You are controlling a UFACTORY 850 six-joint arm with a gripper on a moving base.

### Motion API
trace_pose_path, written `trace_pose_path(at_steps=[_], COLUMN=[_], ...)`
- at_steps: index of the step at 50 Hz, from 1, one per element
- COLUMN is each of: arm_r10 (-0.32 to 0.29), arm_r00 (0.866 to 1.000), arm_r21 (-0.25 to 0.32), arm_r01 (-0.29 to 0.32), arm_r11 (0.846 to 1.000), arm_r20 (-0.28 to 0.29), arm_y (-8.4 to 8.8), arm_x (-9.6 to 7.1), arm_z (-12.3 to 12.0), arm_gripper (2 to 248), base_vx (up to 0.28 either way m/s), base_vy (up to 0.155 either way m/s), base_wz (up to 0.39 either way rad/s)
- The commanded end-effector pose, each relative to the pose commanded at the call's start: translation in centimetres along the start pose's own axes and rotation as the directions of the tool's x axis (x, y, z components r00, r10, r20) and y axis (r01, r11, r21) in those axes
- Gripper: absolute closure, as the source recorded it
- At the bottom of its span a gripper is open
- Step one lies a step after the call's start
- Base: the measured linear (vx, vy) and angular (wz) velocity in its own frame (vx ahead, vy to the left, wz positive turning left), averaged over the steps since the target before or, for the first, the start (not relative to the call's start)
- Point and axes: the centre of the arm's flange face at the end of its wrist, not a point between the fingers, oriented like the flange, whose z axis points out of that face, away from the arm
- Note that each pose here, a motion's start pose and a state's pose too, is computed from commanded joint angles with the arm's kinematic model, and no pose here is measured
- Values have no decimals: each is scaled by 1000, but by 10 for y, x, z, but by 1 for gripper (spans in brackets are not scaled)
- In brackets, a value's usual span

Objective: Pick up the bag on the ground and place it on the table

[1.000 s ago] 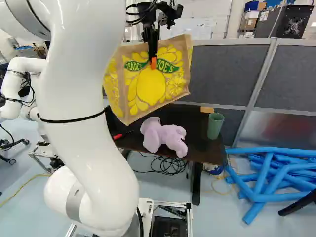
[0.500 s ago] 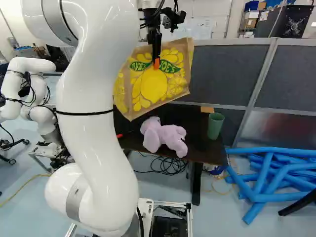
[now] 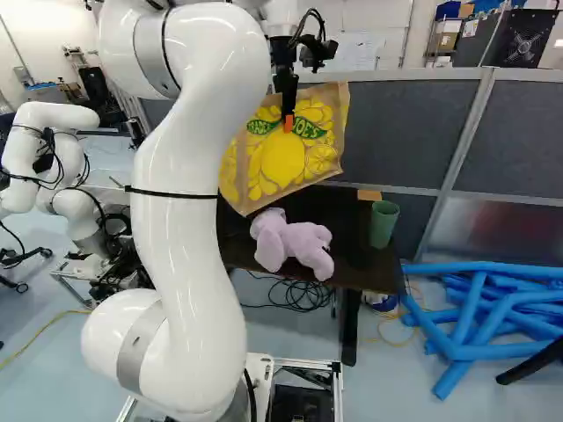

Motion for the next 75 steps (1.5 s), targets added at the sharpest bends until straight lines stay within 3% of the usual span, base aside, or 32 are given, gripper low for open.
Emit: trace_pose_path(at_steps=[40, 56, 75], arm_r10=[-9, -6, 9], arm_r00=[1000, 999, 999], arm_r21=[70, 105, 73], arm_r01=[10, 1, -13], arm_r11=[997, 994, 997], arm_r20=[-8, 46, 54], arm_y=[-53, -69, -74], arm_x=[37, 51, 72], arm_z=[25, 48, 78], arm_gripper=[228, 228, 228], base_vx=[0, 0, 0], base_vy=[0, 0, 0], base_wz=[0, 0, 0])
